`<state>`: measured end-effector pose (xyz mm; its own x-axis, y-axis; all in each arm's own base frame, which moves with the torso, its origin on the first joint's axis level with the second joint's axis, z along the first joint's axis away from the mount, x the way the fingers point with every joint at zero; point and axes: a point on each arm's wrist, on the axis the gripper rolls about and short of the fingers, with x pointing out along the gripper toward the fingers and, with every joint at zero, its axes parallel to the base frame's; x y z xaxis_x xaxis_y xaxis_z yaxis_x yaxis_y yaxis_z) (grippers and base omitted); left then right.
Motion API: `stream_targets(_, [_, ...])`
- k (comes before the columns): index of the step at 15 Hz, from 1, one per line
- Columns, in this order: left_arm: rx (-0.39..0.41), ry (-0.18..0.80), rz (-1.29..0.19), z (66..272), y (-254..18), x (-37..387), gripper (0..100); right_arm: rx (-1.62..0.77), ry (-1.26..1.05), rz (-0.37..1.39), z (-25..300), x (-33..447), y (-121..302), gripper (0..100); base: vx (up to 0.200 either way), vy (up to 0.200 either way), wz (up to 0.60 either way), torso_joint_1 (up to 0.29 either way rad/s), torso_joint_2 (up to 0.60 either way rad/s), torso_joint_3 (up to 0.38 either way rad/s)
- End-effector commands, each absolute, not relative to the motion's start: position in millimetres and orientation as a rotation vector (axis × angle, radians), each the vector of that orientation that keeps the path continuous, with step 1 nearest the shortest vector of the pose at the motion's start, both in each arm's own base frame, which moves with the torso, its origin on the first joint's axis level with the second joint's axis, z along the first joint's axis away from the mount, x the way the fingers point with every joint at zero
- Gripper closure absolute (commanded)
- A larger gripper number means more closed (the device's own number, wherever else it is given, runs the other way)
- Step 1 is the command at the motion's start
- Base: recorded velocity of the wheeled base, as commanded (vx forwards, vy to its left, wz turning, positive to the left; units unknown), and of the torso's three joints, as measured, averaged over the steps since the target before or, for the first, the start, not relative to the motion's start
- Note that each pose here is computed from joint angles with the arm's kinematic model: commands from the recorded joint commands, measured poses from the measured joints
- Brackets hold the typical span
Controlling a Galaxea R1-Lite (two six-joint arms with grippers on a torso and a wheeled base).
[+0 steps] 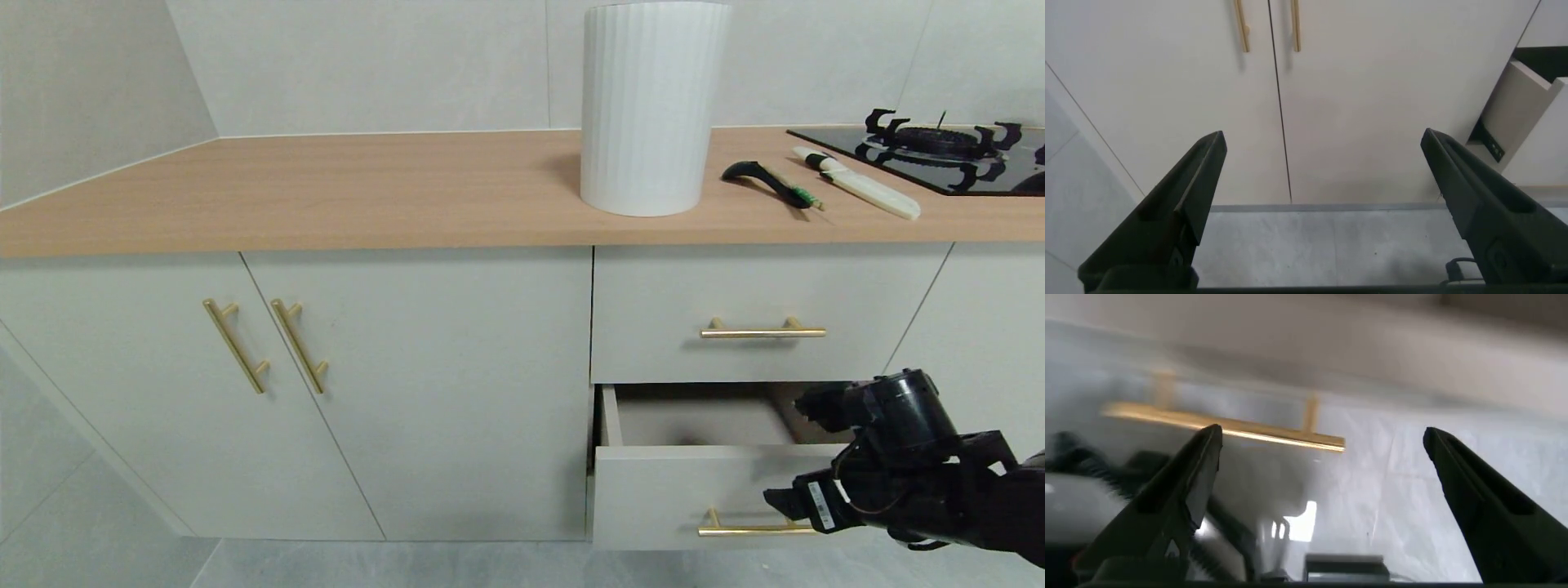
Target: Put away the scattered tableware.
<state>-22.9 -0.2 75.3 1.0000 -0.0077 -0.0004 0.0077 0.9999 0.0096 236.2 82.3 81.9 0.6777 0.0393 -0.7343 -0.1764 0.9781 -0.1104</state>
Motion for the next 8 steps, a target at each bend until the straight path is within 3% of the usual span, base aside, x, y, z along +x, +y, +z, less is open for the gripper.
stream_targets(1, [0.011, 0.001, -0.008, 75, 0, -23, 0, -0.136, 0.639, 0.183, 129, 215, 89, 0, 0.000, 0.000, 0.00, 0.000, 0.00, 0.000])
stream_targets(6, [0.009, 0.001, -0.008, 75, 0, -23, 0, -0.042, 0.577, 0.168, 127, 229, 98, 0, 0.000, 0.000, 0.00, 0.000, 0.00, 0.000])
stream_targets(8, [0.011, 0.001, -0.008, 75, 0, -23, 0, -0.044, 0.576, 0.153, 104, 242, 103, 0, 0.000, 0.000, 0.00, 0.000, 0.00, 0.000])
